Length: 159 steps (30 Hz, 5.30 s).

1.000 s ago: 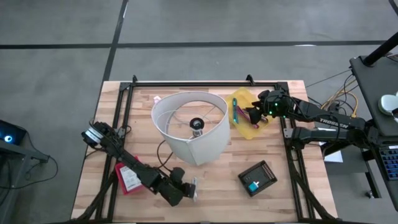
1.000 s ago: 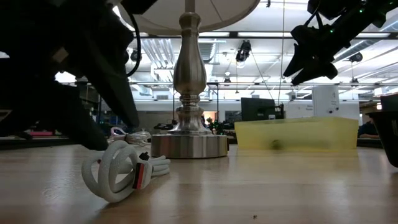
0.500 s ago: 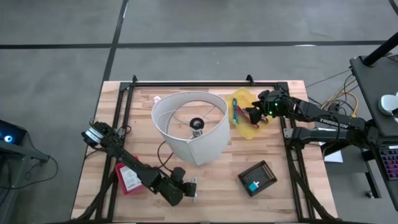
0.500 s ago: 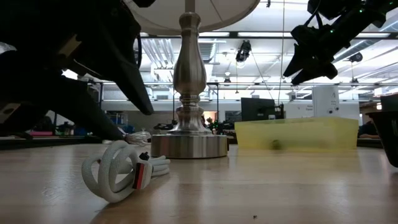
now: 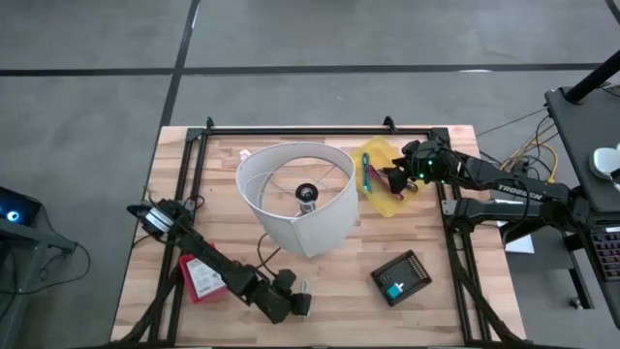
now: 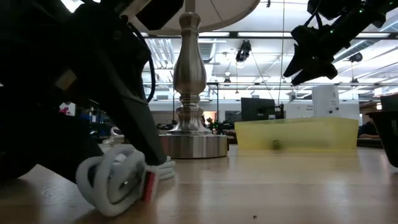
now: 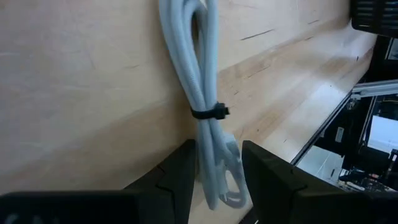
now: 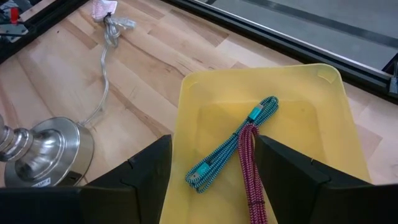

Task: Pick and place items into bin
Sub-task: Put the white USB cable into the yellow bin, then return to Home Position

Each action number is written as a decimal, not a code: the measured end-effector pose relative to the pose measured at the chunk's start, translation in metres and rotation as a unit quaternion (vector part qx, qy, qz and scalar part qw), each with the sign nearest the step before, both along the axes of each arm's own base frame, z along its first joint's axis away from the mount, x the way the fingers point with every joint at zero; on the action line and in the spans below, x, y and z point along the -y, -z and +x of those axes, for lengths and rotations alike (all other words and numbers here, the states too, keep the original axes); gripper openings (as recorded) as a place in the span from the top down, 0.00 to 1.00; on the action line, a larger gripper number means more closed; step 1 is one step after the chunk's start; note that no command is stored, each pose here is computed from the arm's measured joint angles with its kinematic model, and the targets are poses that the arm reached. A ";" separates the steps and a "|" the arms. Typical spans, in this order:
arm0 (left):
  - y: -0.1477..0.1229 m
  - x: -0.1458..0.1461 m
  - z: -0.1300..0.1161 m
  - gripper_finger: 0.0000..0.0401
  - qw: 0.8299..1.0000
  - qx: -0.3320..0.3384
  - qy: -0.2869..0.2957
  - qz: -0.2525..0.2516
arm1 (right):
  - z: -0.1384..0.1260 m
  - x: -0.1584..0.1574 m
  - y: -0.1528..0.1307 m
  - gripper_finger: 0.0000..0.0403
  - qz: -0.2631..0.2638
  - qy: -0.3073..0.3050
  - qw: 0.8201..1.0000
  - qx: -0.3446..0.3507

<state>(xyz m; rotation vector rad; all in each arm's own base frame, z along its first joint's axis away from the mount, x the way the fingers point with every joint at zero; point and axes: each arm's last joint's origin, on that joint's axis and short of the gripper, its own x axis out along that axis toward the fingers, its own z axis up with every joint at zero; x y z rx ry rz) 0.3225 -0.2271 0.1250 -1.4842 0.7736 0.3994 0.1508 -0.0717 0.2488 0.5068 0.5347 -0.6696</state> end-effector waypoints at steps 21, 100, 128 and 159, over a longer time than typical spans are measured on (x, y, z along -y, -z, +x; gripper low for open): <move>-0.002 0.000 0.000 0.97 0.989 0.043 0.103 0.097 | 0.001 -0.002 0.000 0.47 0.036 -0.028 0.999 0.017; -0.061 0.012 0.015 0.97 0.899 0.326 0.200 0.214 | 0.125 -0.291 0.065 0.85 0.112 -0.343 0.907 0.216; -0.060 0.018 0.011 0.61 0.901 0.322 0.267 0.113 | 0.045 -0.180 0.006 0.97 -0.022 -0.160 0.985 -0.057; -0.079 -0.022 0.023 0.65 0.875 0.362 0.252 0.200 | -0.014 -0.042 -0.047 0.47 -0.120 0.047 0.988 -0.085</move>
